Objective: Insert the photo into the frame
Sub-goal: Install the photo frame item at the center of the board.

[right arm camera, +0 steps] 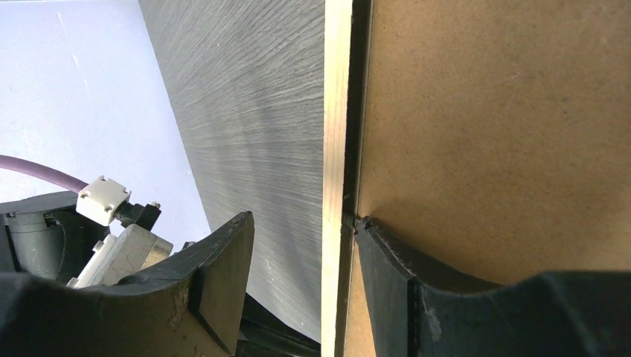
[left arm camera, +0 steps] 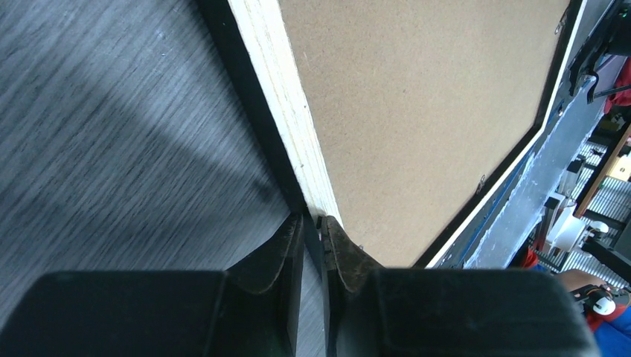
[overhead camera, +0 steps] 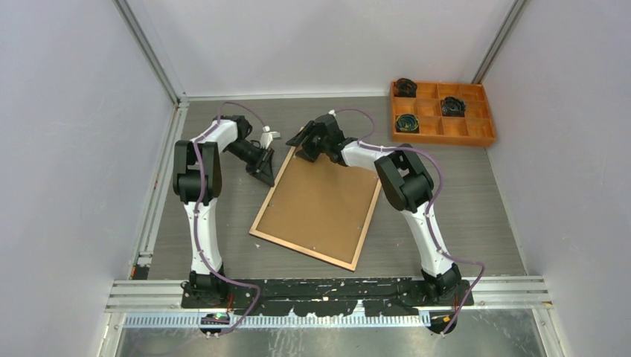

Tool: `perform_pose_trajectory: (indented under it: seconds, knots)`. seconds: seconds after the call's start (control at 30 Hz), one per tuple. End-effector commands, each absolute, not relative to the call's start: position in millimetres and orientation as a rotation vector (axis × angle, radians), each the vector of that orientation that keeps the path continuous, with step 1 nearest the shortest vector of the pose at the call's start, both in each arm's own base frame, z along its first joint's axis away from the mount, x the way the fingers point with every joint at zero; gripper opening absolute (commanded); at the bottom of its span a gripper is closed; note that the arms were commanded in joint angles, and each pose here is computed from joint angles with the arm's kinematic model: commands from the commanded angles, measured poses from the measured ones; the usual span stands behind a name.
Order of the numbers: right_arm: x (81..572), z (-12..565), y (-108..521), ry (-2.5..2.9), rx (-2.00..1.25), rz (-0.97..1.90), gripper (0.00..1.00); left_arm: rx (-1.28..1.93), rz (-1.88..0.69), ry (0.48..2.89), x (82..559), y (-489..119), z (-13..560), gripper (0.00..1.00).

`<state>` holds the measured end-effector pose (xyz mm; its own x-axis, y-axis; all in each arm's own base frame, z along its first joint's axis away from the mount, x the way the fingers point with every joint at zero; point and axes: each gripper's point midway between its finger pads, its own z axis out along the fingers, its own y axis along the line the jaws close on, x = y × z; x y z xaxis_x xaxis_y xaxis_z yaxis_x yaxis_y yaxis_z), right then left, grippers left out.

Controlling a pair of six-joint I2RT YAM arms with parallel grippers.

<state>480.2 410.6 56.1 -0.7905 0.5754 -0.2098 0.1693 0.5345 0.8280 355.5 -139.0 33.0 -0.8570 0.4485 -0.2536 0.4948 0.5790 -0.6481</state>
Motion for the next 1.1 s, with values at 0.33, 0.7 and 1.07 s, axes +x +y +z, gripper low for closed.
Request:
perform_pose_trajectory:
  seconds: [0.33,0.7,1.07]
  knots:
    - [472,36,417,2.39,0.618,1.207,0.57,0.893,-1.048,2.759,352,-128,22,0.15]
    - [470,46,417,2.397,0.584,1.235,0.57,0.898,-1.033,2.761,352,-127,23,0.14]
    - [498,92,318,2.315,0.583,0.95,0.75,0.923,-1.005,2.764,348,-123,25,0.14]
